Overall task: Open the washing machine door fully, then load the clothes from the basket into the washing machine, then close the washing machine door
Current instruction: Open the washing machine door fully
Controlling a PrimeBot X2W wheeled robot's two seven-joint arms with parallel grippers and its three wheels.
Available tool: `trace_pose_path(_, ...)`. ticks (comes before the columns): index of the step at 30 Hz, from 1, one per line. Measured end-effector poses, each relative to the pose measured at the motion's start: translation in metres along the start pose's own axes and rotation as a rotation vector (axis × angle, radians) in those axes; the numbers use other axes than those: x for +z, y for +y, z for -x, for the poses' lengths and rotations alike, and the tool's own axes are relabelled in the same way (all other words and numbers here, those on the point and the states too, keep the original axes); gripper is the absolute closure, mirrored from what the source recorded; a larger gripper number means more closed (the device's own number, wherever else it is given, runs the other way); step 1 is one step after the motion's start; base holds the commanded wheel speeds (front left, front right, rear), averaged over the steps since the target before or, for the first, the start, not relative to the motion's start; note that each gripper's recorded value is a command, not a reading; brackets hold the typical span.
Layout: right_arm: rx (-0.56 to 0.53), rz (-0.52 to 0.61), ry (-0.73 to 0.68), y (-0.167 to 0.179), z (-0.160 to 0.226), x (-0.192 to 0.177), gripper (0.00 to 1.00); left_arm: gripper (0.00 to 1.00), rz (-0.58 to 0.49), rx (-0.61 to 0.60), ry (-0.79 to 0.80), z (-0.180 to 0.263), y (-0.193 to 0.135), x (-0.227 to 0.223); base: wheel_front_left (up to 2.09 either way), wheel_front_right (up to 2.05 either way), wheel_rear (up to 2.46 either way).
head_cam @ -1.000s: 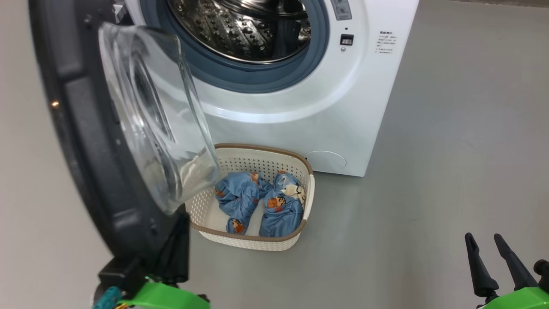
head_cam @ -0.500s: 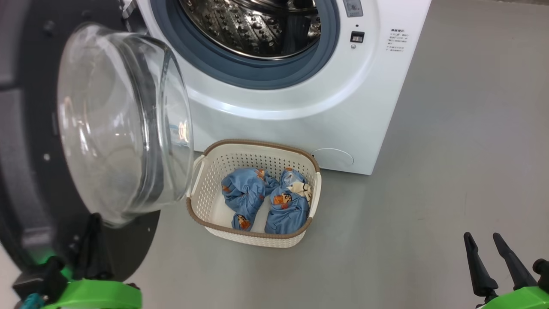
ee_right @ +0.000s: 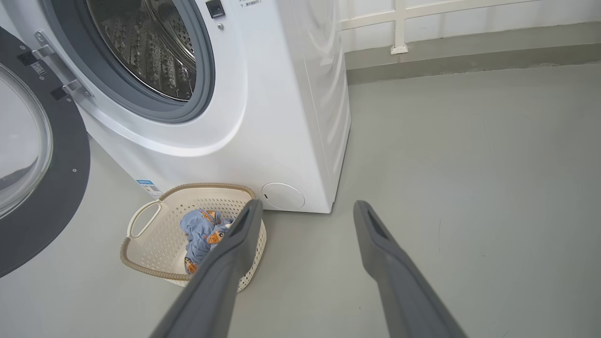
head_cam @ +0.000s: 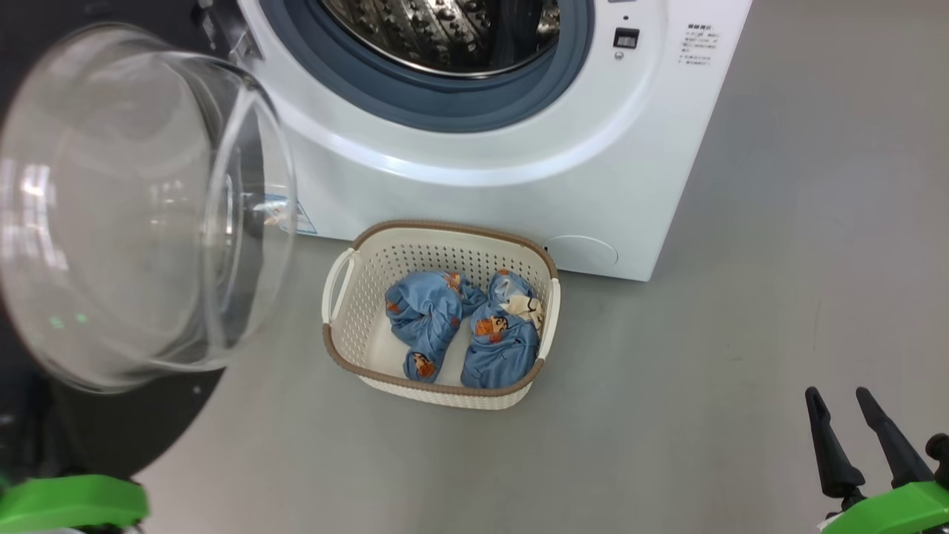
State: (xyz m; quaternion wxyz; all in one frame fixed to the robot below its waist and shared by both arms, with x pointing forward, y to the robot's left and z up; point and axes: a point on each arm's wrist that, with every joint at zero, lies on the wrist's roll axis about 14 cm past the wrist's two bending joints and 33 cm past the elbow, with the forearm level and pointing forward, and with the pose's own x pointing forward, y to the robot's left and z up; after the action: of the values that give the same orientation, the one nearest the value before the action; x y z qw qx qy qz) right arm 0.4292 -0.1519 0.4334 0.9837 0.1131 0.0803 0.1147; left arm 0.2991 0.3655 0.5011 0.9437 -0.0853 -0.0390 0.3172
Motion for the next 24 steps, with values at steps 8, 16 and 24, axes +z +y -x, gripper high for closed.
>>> trace_pose_path(8, 0.000, -0.004, 0.012, -0.002, -0.010, -0.006, 0.00, 1.00, -0.047, 0.098, -0.016, -0.020, 0.034, 0.007, 0.00, 0.00, 0.00)
trace_pose_path(16, 0.005, -0.007, 0.016, -0.005, -0.025, -0.011, 0.00, 1.00, -0.087, 0.183, -0.026, -0.043, 0.063, 0.013, 0.00, 0.00, 0.00)
trace_pose_path(24, 0.008, -0.008, 0.032, -0.010, -0.041, -0.020, 0.00, 1.00, -0.126, 0.260, -0.018, -0.065, 0.090, 0.015, 0.00, 0.00, 0.00)
